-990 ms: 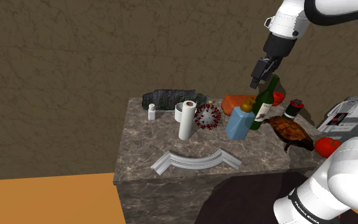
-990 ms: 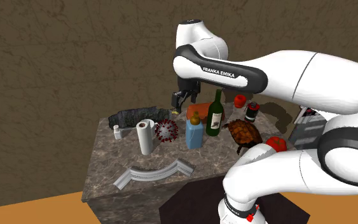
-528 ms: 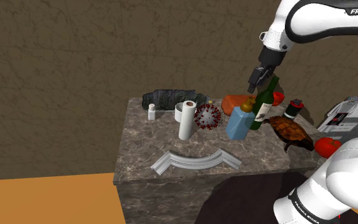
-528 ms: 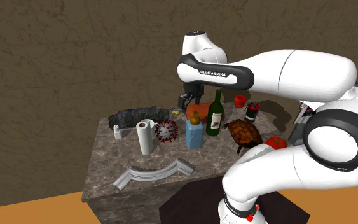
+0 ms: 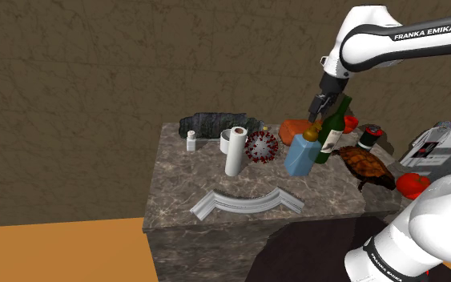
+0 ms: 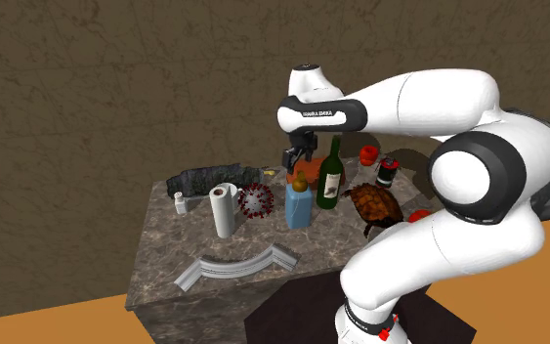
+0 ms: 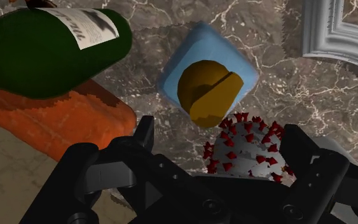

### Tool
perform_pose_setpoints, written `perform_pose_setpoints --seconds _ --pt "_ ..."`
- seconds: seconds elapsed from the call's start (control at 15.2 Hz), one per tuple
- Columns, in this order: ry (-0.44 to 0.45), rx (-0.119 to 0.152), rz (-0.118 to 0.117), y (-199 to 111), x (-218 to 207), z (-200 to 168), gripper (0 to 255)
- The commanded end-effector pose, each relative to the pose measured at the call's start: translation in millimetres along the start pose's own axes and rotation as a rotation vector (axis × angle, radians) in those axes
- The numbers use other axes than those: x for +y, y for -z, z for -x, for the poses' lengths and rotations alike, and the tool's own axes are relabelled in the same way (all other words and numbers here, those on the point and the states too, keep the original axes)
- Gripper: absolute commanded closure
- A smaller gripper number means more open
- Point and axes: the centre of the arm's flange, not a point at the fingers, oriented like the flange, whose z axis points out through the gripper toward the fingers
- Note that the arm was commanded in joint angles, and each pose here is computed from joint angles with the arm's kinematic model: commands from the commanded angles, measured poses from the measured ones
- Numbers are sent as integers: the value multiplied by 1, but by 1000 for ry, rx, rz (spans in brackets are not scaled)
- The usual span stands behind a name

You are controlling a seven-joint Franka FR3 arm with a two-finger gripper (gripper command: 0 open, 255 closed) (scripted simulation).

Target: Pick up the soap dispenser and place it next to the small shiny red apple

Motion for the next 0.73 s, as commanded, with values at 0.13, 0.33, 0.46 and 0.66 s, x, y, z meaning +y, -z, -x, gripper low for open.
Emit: perform_pose_setpoints --seconds 0.13,0.33,0.46,0.66 --pt "1 0 1 -22 4 -1 0" --pt "1 0 1 -41 4 -1 0" --pt "1 0 1 -41 4 -1 0" --pt "1 0 1 -41 4 -1 0"
